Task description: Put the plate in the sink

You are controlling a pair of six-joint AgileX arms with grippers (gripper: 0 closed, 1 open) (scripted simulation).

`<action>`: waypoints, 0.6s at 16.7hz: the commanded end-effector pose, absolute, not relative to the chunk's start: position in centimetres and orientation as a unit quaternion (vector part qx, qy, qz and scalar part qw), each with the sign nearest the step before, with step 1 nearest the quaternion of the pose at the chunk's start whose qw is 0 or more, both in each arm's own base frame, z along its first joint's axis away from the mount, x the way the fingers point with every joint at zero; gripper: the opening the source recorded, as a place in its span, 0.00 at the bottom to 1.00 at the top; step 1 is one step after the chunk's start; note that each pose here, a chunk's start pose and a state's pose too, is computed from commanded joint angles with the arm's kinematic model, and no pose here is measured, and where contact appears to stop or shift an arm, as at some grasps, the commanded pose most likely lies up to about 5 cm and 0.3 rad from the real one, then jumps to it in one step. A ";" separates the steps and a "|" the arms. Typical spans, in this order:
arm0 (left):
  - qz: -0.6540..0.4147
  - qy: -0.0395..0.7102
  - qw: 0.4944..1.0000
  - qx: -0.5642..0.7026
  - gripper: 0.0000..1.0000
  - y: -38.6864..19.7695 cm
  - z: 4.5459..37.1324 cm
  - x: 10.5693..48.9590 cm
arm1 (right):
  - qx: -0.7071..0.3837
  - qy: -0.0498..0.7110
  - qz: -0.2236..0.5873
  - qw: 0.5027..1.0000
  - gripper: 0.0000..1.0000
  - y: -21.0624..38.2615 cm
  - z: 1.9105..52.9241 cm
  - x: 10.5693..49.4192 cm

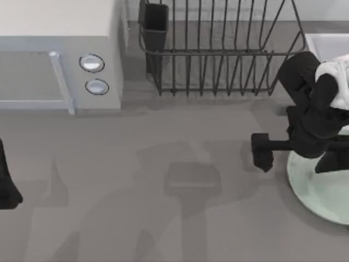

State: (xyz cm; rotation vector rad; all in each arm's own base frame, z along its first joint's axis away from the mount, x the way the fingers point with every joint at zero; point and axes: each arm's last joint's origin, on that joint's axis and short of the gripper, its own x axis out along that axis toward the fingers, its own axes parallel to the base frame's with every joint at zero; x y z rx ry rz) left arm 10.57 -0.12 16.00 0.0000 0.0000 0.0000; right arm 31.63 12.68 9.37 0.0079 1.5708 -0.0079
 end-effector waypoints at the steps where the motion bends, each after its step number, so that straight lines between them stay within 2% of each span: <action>1: 0.000 0.000 1.000 0.000 1.00 -0.1 16.0 10.6 | 0.004 0.707 -0.004 0.707 0.85 12.7 9.4 31.6; 10: 0.000 0.000 1.000 0.000 1.00 -0.1 16.0 10.6 | 0.004 0.707 -0.004 0.707 0.17 12.7 9.4 31.6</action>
